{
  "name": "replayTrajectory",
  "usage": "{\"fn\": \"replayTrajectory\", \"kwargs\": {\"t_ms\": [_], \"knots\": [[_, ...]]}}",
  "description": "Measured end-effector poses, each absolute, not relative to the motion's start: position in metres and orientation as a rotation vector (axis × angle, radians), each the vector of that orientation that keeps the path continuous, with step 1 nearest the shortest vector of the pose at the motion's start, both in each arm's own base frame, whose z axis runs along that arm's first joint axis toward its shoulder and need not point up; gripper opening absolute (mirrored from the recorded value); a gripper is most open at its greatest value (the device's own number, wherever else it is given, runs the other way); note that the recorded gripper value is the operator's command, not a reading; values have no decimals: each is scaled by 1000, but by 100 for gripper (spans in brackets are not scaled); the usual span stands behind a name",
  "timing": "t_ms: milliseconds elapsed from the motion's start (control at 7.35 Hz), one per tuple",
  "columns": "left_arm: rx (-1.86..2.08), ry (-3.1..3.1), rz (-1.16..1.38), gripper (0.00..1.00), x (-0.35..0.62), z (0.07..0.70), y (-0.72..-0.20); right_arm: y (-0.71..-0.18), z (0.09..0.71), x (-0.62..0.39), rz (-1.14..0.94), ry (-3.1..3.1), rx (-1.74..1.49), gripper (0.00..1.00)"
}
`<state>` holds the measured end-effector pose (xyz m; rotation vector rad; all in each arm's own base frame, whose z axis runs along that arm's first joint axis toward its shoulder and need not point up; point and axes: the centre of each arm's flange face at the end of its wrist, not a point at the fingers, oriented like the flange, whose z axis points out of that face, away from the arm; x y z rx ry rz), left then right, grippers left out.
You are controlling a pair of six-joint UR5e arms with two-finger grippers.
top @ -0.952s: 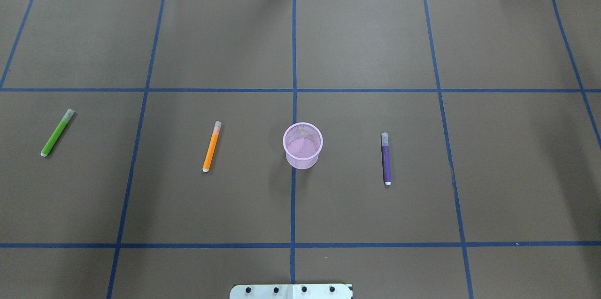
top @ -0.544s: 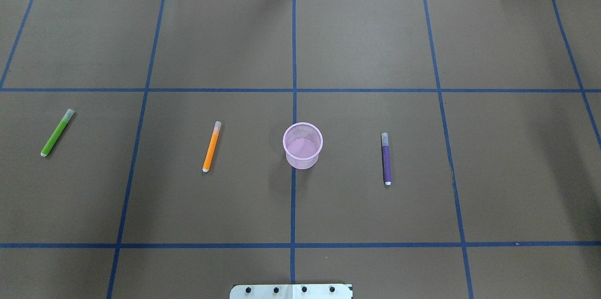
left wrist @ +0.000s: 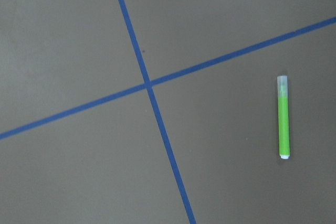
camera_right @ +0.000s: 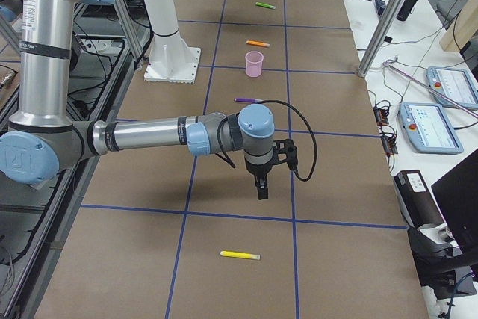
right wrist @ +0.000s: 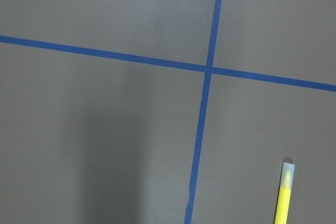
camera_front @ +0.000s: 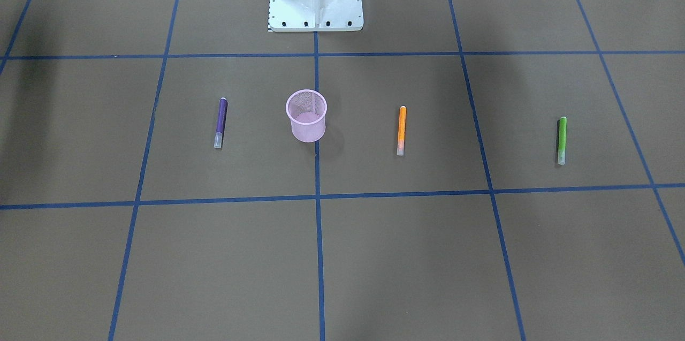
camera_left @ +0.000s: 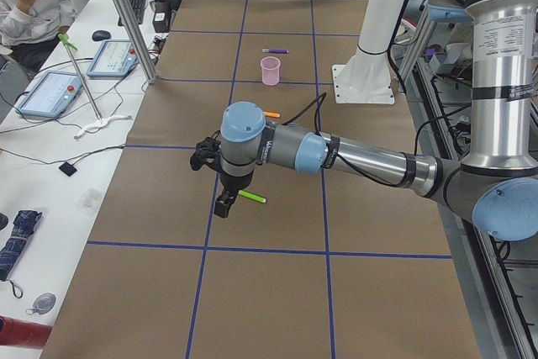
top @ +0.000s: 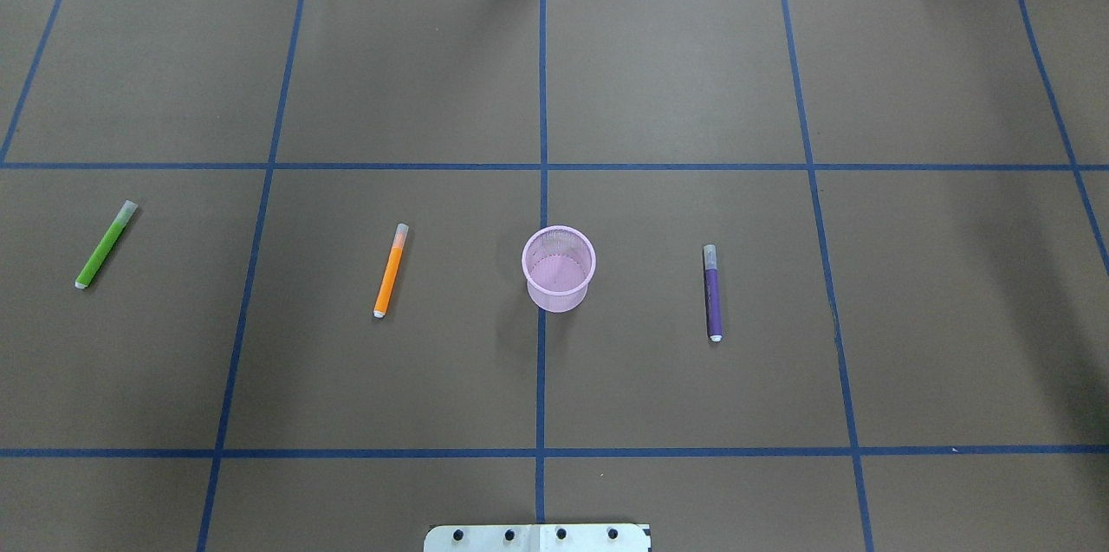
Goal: Collect pens into pen holder
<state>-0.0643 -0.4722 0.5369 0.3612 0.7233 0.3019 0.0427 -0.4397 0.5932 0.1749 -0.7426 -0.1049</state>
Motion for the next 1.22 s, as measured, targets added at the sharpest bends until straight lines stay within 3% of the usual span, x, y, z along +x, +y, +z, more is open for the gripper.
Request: {"fn": "replayTrajectory", "kwargs": {"t_ms": [408,816,1088,1224], "knots": [[392,722,313,100,-65,536,-478,-419,696,46,-129,-743,279,100],[398,722,316,100,-65,535,-478,-390,791,49,2,-740,254,96],[399,722,318,100,-64,534,-478,-387,808,49,62,-710,238,88],[399,723,318,100,-64,534,-478,-393,809,46,75,-690,236,77]]}}
